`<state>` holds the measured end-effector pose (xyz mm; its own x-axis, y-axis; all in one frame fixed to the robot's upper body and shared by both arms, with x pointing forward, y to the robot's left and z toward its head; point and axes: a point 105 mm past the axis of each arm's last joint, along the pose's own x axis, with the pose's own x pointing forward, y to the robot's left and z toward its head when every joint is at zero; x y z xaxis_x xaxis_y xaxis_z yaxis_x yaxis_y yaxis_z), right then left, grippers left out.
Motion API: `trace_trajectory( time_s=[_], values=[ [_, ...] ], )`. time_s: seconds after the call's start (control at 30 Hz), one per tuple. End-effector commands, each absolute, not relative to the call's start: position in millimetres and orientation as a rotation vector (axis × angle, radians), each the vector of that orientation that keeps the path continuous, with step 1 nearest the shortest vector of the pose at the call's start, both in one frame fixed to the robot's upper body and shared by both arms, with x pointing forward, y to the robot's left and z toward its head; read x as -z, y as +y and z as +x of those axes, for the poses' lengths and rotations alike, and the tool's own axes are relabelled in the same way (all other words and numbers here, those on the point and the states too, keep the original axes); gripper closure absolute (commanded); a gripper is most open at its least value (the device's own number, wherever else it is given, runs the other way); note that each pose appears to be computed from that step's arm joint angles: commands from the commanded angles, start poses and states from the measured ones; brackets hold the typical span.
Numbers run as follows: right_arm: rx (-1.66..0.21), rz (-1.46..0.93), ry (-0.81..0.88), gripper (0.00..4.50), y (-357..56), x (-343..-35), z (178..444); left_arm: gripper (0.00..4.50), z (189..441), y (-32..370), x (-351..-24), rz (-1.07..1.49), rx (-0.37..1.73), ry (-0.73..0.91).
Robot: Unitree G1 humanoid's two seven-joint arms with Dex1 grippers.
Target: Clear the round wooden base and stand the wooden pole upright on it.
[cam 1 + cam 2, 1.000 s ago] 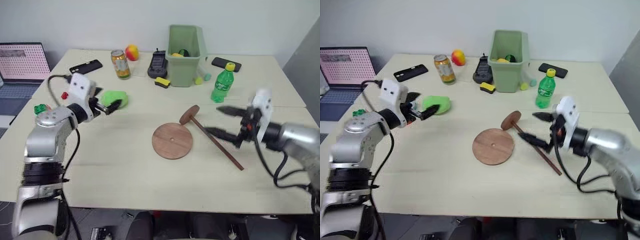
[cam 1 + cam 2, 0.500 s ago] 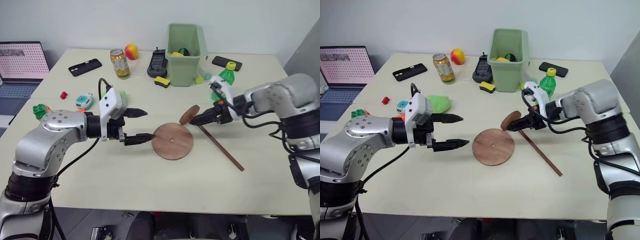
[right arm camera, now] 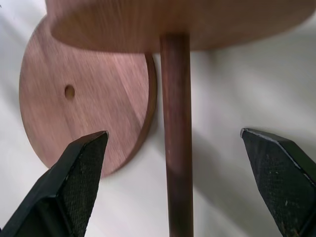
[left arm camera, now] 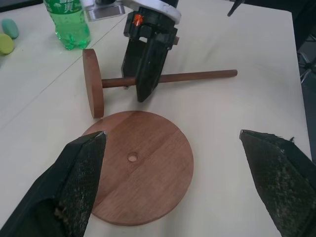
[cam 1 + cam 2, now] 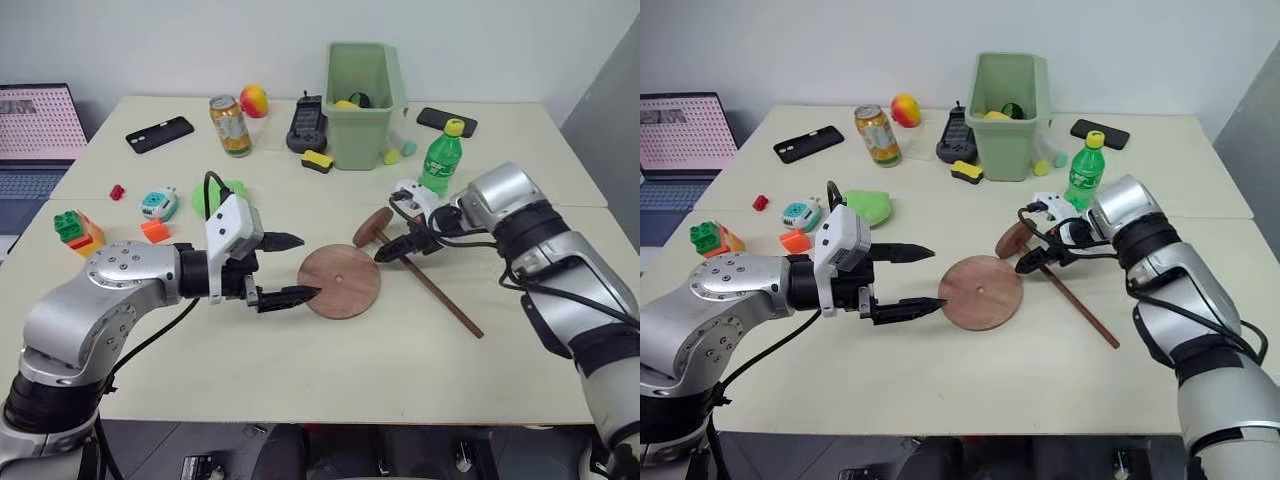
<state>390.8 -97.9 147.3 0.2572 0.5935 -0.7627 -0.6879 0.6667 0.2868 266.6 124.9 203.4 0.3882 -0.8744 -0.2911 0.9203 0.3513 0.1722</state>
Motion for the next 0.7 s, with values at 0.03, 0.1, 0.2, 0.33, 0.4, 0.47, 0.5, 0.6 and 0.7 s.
trace_trajectory(
  time_s=[0.03, 0.1, 0.2, 0.33, 0.4, 0.47, 0.5, 0.6, 0.7],
  values=[
    [-0.883, -0.109, 0.935, 0.0, -97, -161, 398, 0.01, 261, 123, -213, 0.34, 1.169, 0.12],
    [-0.893, -0.13, 0.936, 0.36, -98, -161, 399, 0.0, 261, 123, -213, 0.342, 1.169, 0.124],
    [-0.897, -0.14, 0.938, 1.06, -99, -161, 401, 0.0, 261, 124, -214, 0.343, 1.168, 0.126],
    [-0.913, -0.116, 0.953, 2.17, -96, -162, 399, 0.0, 263, 124, -214, 0.346, 1.174, 0.134],
    [-0.913, -0.102, 0.954, 2.62, -96, -164, 399, 0.0, 263, 123, -213, 0.349, 1.185, 0.136],
    [-0.911, -0.094, 0.952, 3.12, -96, -165, 399, 0.0, 263, 123, -213, 0.35, 1.192, 0.139],
    [-0.909, -0.08, 0.951, 3.35, -96, -167, 399, 0.0, 262, 123, -212, 0.351, 1.197, 0.143],
    [-0.896, -0.034, 0.946, 4.04, -97, -171, 400, 0.0, 263, 124, -212, 0.355, 1.202, 0.148],
    [-0.898, 0.029, 0.909, 4.3, -97, -183, 402, 0.0, 265, 125, -215, 0.351, 1.202, 0.125]
  ],
)
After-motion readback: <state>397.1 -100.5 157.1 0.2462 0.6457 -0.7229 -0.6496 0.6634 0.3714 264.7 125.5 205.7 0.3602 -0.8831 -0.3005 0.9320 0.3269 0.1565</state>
